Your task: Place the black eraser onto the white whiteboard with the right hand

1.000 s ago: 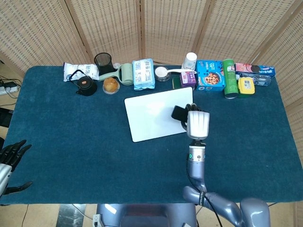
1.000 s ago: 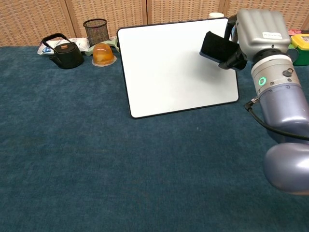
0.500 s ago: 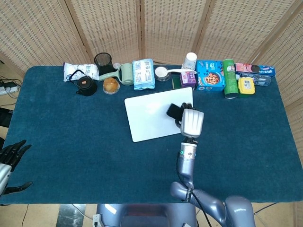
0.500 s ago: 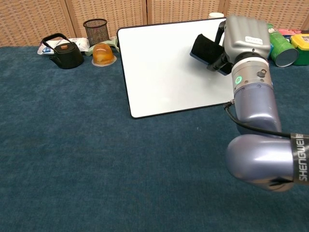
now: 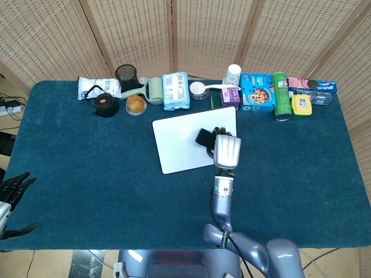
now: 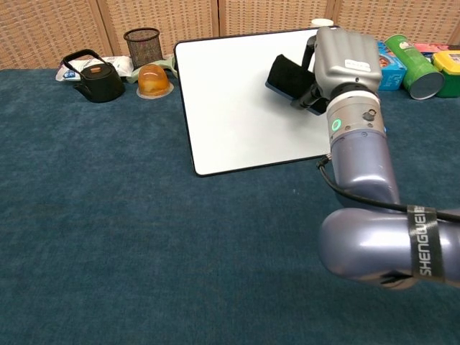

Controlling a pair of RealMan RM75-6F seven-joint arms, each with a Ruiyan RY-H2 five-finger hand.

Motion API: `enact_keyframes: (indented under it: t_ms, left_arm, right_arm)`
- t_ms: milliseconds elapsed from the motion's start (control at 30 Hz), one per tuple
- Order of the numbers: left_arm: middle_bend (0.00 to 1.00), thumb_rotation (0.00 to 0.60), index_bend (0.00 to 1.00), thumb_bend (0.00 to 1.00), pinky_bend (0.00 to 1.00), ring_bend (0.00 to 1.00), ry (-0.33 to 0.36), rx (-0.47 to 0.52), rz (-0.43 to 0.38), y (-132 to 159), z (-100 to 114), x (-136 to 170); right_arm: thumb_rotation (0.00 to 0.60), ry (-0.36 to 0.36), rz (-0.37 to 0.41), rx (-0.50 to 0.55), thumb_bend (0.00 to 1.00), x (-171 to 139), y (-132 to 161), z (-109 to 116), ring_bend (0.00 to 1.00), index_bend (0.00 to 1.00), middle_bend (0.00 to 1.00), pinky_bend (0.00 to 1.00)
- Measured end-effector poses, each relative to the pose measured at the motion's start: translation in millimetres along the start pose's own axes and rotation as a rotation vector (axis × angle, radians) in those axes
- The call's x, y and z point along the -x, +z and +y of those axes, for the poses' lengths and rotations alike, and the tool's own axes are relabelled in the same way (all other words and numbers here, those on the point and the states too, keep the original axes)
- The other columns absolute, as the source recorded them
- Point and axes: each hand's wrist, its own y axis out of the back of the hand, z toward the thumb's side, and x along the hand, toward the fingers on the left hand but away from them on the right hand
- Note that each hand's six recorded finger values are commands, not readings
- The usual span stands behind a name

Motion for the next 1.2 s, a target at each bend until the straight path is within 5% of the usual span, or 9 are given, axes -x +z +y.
enact_keyframes:
  t_ms: [900, 1200]
  left_arm:
    - [0.00, 0.600, 0.00, 0.07, 0.05, 0.00, 0.000, 0.012, -0.006, -1.4, 2.0, 1.5]
    - [0.00, 0.600, 0.00, 0.07, 0.05, 0.00, 0.002, 0.010, -0.007, -1.0, 1.9, 1.7]
  right_arm:
    - [0.600, -0.026, 0.077, -0.030, 0.34, 9.2, 34.9, 7.4, 0.63, 0.59, 0.60, 0.79]
    - [0.600, 0.023, 0.098, 0.025, 0.03, 6.0, 35.6, 0.3, 0.27, 0.22, 0.20, 0.51]
